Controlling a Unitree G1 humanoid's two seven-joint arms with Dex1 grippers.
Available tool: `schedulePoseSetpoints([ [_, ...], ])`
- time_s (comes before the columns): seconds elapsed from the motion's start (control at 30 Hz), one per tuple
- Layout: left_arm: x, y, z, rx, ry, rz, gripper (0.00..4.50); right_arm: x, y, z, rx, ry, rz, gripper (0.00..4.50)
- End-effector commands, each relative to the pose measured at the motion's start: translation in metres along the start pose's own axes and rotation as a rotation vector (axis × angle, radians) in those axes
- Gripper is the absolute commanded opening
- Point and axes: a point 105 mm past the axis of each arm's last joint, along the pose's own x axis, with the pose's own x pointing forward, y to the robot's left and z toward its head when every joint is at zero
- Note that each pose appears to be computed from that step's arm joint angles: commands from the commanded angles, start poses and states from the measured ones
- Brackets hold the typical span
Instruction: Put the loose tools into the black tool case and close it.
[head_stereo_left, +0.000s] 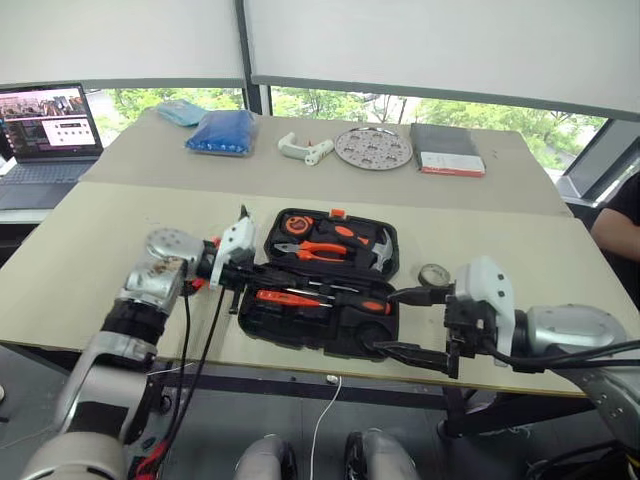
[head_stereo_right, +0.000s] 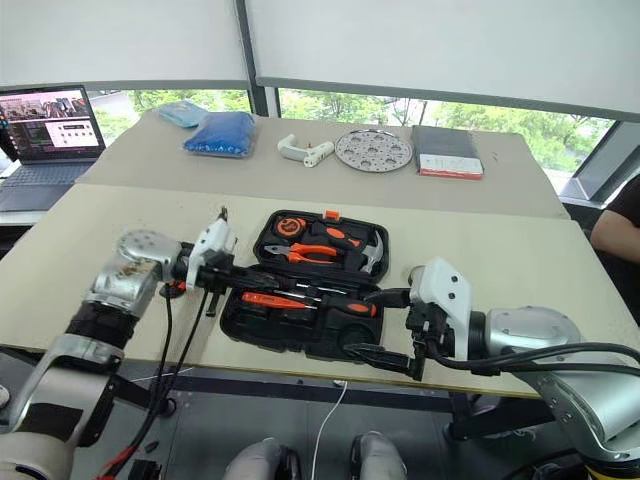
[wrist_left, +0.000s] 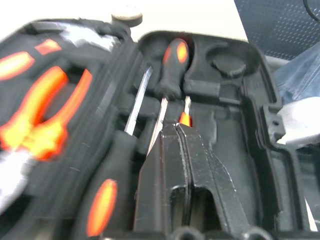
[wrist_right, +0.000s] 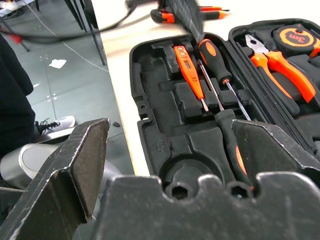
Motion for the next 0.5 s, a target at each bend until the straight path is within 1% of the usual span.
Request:
schedulePoseSetpoints([
  [0.03,0.000,0.004,0.001,0.053,0.013,0.034,0.04,-0.001,-0.001,0.008,-0.027,-0.026,-0.003,4.50],
  [0.2,0.003,-0.003,-0.009,0.060,0.045,0.002,0.04,-0.002,-0.001,0.008,-0.025,-0.022,-0.004,4.50],
  [0.37,-0.002,-0.010,-0.029,0.065,0.109,-0.008,0.04,-0.001,-0.003,0.008,-0.021,-0.022,-0.010,4.50],
  [0.5,-0.009,-0.009,-0.042,0.059,0.150,0.019,0.04,-0.001,-0.004,0.008,-0.017,-0.024,-0.014,4.50],
])
